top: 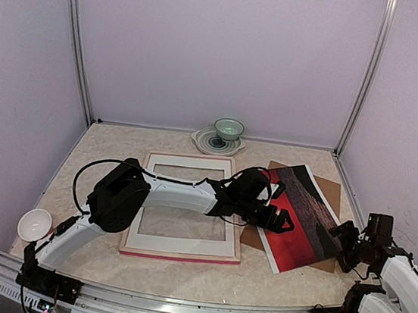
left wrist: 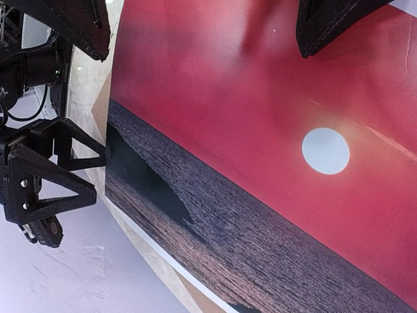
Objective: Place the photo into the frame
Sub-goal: Pick up the photo from the backboard.
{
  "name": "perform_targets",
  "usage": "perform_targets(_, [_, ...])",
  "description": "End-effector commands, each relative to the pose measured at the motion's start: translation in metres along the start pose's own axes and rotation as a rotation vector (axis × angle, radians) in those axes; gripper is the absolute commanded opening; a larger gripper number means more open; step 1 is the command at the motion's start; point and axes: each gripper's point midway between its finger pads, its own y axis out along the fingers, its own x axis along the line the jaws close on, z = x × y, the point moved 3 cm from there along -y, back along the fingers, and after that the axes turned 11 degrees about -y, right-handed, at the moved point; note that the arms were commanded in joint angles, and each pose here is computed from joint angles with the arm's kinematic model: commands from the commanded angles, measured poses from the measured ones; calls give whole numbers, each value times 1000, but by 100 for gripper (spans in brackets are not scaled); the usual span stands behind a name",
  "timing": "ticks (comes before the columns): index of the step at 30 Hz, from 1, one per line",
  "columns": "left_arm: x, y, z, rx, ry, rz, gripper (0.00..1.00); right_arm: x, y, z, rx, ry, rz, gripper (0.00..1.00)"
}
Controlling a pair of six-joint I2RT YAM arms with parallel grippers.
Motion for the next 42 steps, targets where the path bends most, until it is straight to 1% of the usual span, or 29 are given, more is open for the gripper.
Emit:
perform_targets(1, [21, 11, 20, 58, -29, -57, 98, -11, 4, 9, 17, 41, 11, 98])
perform_targets(12, [26, 14, 26, 78, -37, -69, 97, -6, 1, -4, -76, -6, -29, 98])
perform_targets(24, [23, 13, 27, 79, -34, -66, 97, -3, -1, -17, -162, -18, -36, 98])
perform_targets(34, [22, 13, 27, 81, -30, -63, 97, 12, 1, -21, -192, -51, -147, 98])
perform_targets(42, [21, 13, 28, 83, -30, -60, 97, 35, -8, -28, -234, -67, -286, 97])
